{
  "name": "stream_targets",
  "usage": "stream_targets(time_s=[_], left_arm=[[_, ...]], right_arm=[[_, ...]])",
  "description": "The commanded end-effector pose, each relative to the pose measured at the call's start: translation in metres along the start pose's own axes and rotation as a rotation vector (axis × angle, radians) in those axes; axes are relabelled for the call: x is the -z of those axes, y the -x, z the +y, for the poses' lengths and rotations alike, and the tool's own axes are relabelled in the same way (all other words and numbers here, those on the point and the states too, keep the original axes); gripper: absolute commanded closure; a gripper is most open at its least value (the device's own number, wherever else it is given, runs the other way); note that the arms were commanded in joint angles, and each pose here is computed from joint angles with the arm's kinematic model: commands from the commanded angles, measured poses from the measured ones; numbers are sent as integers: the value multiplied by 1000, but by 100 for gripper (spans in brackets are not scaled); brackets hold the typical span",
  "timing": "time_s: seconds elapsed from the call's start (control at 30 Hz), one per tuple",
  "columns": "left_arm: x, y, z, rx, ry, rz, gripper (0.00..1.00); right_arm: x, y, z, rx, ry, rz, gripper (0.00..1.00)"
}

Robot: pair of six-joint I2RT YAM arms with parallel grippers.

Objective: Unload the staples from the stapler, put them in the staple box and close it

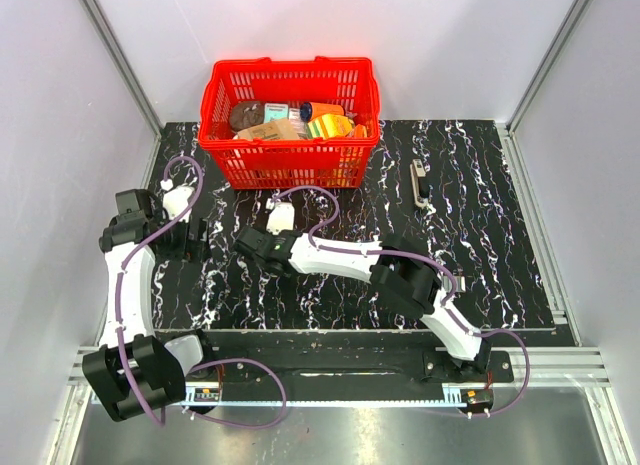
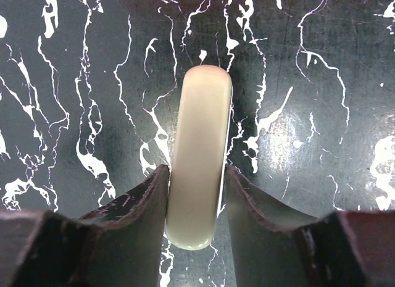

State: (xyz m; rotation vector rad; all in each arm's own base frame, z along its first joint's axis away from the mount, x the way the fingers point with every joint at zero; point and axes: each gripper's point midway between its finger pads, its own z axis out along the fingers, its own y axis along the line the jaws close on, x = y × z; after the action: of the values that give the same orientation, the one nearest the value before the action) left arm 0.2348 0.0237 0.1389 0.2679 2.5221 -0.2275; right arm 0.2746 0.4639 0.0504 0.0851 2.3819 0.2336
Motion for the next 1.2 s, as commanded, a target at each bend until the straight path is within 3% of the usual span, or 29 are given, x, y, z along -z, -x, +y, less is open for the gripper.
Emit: stream_targets(time_s=[0.0, 0.2, 0.33, 0.7, 0.9, 1.17], left_arm=[[1, 7, 9, -37, 42, -44, 1], [0, 7, 8, -38, 34, -46, 1], [-1, 6, 7, -41, 28, -43, 1], [-8, 21, -19, -31, -132, -84, 1], [-19, 36, -48, -32, -297, -121, 1], [-27, 37, -85, -271, -424, -170, 1]], right_arm=[[4, 12, 5, -37, 38, -8, 55], [0, 8, 1, -36, 39, 20, 59], [4, 9, 3, -33, 52, 23, 75], [48, 48, 22, -197, 235, -49, 99], [87, 74, 36, -382, 488, -117, 100], [117, 87, 46, -471, 644, -117, 100]])
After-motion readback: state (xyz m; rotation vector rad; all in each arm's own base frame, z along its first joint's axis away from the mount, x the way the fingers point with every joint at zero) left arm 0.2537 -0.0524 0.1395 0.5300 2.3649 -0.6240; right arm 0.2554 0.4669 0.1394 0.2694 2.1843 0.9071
